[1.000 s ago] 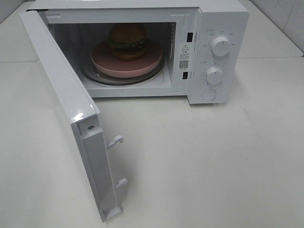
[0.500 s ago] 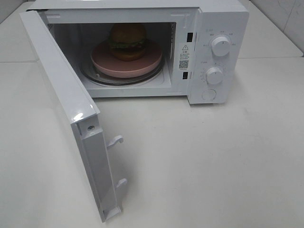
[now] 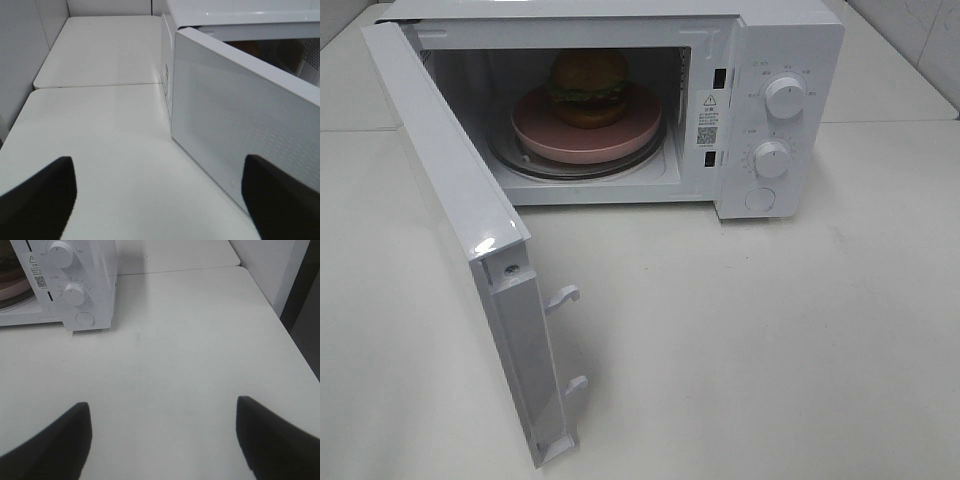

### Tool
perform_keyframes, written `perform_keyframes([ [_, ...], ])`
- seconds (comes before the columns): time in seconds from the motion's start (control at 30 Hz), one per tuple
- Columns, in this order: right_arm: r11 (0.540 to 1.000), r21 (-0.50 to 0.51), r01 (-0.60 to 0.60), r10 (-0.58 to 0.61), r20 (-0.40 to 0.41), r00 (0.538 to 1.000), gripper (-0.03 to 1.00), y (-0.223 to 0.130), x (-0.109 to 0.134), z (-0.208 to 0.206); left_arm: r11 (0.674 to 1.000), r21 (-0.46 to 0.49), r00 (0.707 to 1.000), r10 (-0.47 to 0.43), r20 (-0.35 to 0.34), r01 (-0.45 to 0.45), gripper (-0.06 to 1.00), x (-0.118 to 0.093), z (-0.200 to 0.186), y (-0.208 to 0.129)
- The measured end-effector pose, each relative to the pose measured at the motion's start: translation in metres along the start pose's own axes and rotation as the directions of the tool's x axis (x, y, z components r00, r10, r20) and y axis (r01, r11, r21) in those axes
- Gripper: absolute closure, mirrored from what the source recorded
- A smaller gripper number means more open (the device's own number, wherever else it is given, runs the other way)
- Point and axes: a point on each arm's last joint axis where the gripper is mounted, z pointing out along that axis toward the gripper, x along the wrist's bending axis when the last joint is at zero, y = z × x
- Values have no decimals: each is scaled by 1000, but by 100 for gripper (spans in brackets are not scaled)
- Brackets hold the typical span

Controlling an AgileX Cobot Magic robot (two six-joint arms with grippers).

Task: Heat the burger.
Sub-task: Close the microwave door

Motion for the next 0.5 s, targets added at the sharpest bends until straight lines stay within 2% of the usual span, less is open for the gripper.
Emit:
perform_keyframes([
  [0.03, 1000, 0, 0, 0, 0, 1000, 21, 0, 0, 0, 1000, 0, 1000, 0, 0, 0, 11, 0, 0, 0],
  [0.1, 1000, 0, 0, 0, 0, 1000, 21, 0, 0, 0, 999, -40, 1000, -11, -19, 10, 33, 4, 18, 14],
  [0.13, 1000, 0, 0, 0, 0, 1000, 21, 0, 0, 0, 999, -40, 1000, -11, -19, 10, 33, 4, 18, 14],
  [0.17, 1000, 0, 0, 0, 0, 1000, 21, 0, 0, 0, 999, -46, 1000, -13, -23, 12, 40, 5, 22, 17],
  [0.2, 1000, 0, 0, 0, 0, 1000, 21, 0, 0, 0, 999, -48, 999, -20, -28, 19, 53, 7, 32, 22],
  [0.23, 1000, 0, 0, 0, 0, 1000, 21, 0, 0, 0, 999, -48, 999, -20, -28, 19, 53, 7, 32, 22],
  [0.27, 1000, 0, 0, 0, 0, 1000, 21, 0, 0, 0, 998, -51, 999, -23, -30, 21, 60, 8, 35, 23],
  [0.3, 1000, 0, 0, 0, 0, 1000, 21, 0, 0, 0, 999, -41, 999, -28, -35, 27, 74, 10, 46, 26],
  [0.33, 1000, 0, 0, 0, 0, 1000, 21, 0, 0, 0, 999, -41, 999, -28, -35, 27, 74, 10, 46, 26],
  [0.37, 1000, 0, 0, 0, 0, 1000, 21, 0, 0, 0, 999, -36, 999, -31, -38, 29, 82, 11, 50, 28],
  [0.4, 1000, 0, 0, 0, 0, 1000, 21, 0, 0, 0, 999, -36, 999, -31, -38, 29, 82, 11, 50, 28],
  [0.43, 1000, 0, 0, 0, 0, 1000, 21, 0, 0, 0, 999, -36, 998, -33, -45, 32, 91, 12, 59, 30],
  [0.5, 1000, 0, 0, 0, 0, 1000, 21, 0, 0, 0, 998, -61, 998, -34, -56, 30, 94, 15, 67, 35],
])
